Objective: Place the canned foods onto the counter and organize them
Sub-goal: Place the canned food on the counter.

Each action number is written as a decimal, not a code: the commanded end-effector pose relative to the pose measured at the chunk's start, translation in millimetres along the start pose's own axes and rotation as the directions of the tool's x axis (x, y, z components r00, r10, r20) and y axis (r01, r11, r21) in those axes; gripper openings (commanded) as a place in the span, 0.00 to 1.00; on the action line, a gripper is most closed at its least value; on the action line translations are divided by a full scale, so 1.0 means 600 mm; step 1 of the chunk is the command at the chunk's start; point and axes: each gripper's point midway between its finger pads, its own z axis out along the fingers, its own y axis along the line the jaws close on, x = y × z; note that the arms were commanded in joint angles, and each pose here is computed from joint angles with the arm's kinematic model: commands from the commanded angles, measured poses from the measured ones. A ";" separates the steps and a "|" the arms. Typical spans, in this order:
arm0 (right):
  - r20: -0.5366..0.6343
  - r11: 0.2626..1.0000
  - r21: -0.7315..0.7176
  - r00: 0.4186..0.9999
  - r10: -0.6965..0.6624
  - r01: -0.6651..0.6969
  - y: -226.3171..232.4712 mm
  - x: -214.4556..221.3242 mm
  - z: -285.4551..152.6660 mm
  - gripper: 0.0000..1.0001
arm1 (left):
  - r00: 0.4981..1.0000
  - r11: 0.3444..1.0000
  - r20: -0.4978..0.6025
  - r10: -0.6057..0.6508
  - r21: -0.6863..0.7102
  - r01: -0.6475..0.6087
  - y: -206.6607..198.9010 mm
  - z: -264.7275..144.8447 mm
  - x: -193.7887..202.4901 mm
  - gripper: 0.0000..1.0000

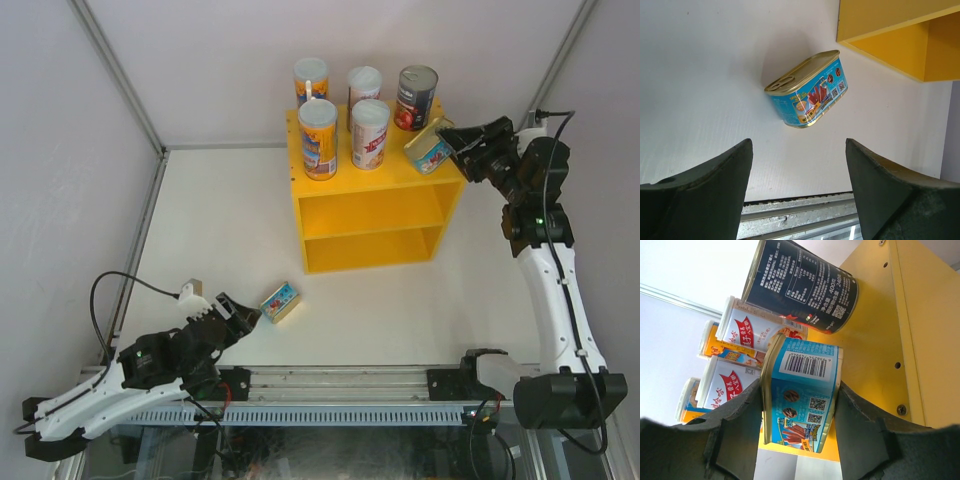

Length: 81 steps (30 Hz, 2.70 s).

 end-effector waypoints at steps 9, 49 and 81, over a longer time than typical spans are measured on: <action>-0.057 0.998 0.056 0.998 -0.029 0.032 -0.038 -0.009 0.018 0.25 | 0.999 0.999 0.034 -0.031 0.027 0.031 -0.031 -0.009 -0.022 0.79; -0.112 0.986 0.126 0.989 -0.098 0.111 -0.086 -0.010 0.016 0.66 | 0.999 0.999 0.032 -0.044 0.008 0.044 -0.016 -0.002 -0.015 0.79; -0.045 0.949 0.174 0.965 -0.258 0.262 -0.063 -0.043 -0.024 0.74 | 0.998 0.999 0.035 -0.045 0.005 0.045 -0.010 -0.006 -0.017 0.79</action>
